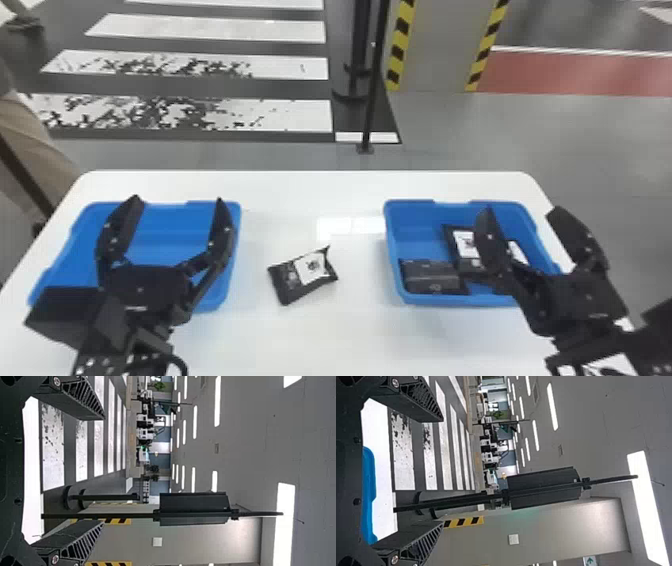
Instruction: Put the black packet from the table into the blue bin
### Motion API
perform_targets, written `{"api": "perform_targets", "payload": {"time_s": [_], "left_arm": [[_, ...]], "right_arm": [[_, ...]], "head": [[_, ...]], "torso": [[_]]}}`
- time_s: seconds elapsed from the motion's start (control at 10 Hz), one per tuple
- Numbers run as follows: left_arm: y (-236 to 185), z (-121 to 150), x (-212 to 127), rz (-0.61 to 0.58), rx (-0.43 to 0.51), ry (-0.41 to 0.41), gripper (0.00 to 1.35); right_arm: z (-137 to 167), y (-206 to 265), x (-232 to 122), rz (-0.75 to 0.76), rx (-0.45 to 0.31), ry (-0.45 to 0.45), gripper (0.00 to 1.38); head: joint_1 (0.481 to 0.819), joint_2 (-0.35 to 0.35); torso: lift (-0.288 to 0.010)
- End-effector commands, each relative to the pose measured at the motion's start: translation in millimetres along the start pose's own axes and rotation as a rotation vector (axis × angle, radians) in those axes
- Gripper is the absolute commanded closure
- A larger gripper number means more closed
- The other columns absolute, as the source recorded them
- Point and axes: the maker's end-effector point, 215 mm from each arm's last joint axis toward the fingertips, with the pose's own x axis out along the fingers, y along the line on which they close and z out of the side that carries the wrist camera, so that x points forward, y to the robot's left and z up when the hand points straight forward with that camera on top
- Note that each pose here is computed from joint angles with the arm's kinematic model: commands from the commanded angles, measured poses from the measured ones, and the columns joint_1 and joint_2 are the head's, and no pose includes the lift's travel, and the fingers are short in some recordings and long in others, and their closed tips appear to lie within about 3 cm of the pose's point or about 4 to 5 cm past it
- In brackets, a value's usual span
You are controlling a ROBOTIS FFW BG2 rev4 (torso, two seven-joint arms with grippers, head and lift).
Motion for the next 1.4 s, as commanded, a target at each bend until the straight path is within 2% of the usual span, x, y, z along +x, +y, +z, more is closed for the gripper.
{"api": "perform_targets", "payload": {"time_s": [0.0, 0.5, 0.8, 1.0, 1.1, 1.3], "left_arm": [[0.9, -0.9, -0.7, 0.002, 0.000, 0.002, 0.09], [1.2, -0.3, -0.7, 0.003, -0.004, 0.001, 0.09], [0.0, -1.0, -0.8, 0.002, -0.004, 0.003, 0.09], [-1.0, -0.9, 0.0, 0.001, -0.005, 0.003, 0.09], [0.0, -1.5, 0.1, 0.003, -0.005, 0.005, 0.09], [0.1, -1.6, 0.1, 0.004, -0.007, 0.006, 0.09]], "right_arm": [[-1.1, 0.5, -0.5, 0.000, 0.001, 0.002, 0.10], [-1.2, 0.1, 0.9, 0.001, 0.004, 0.002, 0.10], [-36.5, 33.7, 31.8, 0.105, 0.043, 0.120, 0.09], [-92.2, 66.5, 46.6, 0.229, 0.060, 0.288, 0.09], [-114.8, 85.4, 51.5, 0.289, 0.052, 0.361, 0.09], [-143.1, 118.5, 58.5, 0.378, 0.018, 0.446, 0.09]], "head": [[0.695, -0.061], [0.695, -0.060], [0.695, -0.042], [0.695, 0.006], [0.695, 0.022], [0.695, 0.079]], "torso": [[-0.110], [-0.110], [-0.110], [-0.110], [-0.110], [-0.110]]}}
